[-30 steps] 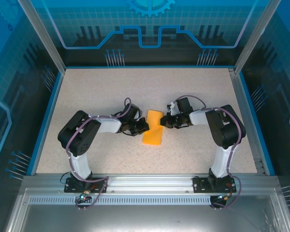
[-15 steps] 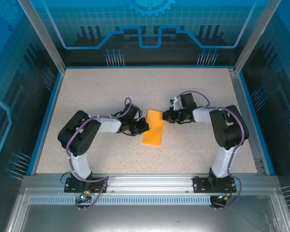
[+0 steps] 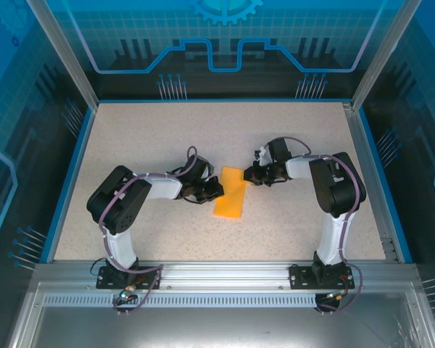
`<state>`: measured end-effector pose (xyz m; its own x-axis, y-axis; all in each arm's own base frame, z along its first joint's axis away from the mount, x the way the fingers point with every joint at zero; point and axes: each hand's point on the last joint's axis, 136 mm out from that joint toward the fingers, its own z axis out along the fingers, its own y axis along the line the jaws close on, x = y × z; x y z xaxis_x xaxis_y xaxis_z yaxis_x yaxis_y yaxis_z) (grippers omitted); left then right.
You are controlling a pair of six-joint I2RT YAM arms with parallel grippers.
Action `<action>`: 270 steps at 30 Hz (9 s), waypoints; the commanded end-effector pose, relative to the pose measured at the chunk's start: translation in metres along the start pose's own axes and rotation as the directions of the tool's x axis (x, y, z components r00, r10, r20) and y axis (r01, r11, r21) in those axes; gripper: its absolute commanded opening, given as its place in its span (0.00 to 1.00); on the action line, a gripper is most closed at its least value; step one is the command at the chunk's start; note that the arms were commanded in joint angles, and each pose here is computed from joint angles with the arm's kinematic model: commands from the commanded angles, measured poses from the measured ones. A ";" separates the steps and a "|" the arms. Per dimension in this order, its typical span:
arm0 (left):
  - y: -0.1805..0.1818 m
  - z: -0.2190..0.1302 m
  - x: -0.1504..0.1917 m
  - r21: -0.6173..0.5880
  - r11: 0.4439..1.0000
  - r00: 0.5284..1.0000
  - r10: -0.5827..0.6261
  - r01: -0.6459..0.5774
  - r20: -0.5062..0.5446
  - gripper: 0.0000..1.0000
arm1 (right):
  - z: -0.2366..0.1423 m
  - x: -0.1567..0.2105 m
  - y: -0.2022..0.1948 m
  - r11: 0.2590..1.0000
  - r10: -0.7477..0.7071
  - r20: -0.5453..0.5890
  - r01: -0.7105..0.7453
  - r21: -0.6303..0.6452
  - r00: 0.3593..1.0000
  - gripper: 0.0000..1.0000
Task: Fold a paper plane with a square sheet of paper (pick it up from the middle)
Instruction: Fold the square sheet of paper in half at the center of the table.
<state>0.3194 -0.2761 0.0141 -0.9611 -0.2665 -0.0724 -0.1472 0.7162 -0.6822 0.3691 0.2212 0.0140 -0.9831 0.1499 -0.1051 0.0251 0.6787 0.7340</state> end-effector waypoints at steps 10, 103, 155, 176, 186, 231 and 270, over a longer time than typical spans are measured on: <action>0.035 0.011 0.025 -0.110 0.993 0.995 -0.043 0.033 -0.093 0.00 | -0.014 -0.025 0.028 0.998 0.001 -0.001 -0.001 -0.060 1.000 0.00; -0.005 0.023 -0.002 0.012 0.996 0.990 -0.091 0.093 -0.105 0.05 | -0.022 -0.018 0.038 0.999 -0.020 0.015 0.019 0.030 1.000 0.04; -0.004 0.017 0.000 -0.012 0.998 0.992 -0.059 0.058 -0.111 0.02 | 0.003 0.077 -0.021 0.997 0.041 -0.103 -0.035 0.065 0.994 0.01; -0.002 0.015 0.002 -0.014 0.998 0.992 -0.060 0.059 -0.114 0.02 | -0.002 0.103 0.020 0.998 -0.009 -0.126 0.002 -0.056 0.992 0.02; -0.003 0.015 0.000 -0.015 0.998 0.992 -0.056 0.054 -0.110 0.02 | 0.001 0.119 -0.001 1.000 -0.002 -0.149 0.000 -0.015 0.989 0.02; -0.008 0.014 -0.001 -0.005 0.999 0.993 -0.045 0.044 -0.111 0.02 | -0.011 0.159 0.024 0.997 -0.064 -0.179 0.057 -0.044 0.982 0.03; -0.004 0.016 0.002 -0.016 0.999 0.991 -0.039 0.037 -0.126 0.03 | -0.008 0.009 0.013 0.999 -0.007 -0.040 0.005 -0.048 0.999 0.04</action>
<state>0.3357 -0.2980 0.0160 -0.9723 -0.2334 0.0083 -0.1691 0.6788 -0.7146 0.3592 0.2240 0.0145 -0.9887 0.1338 -0.0682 0.0342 0.6427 0.7654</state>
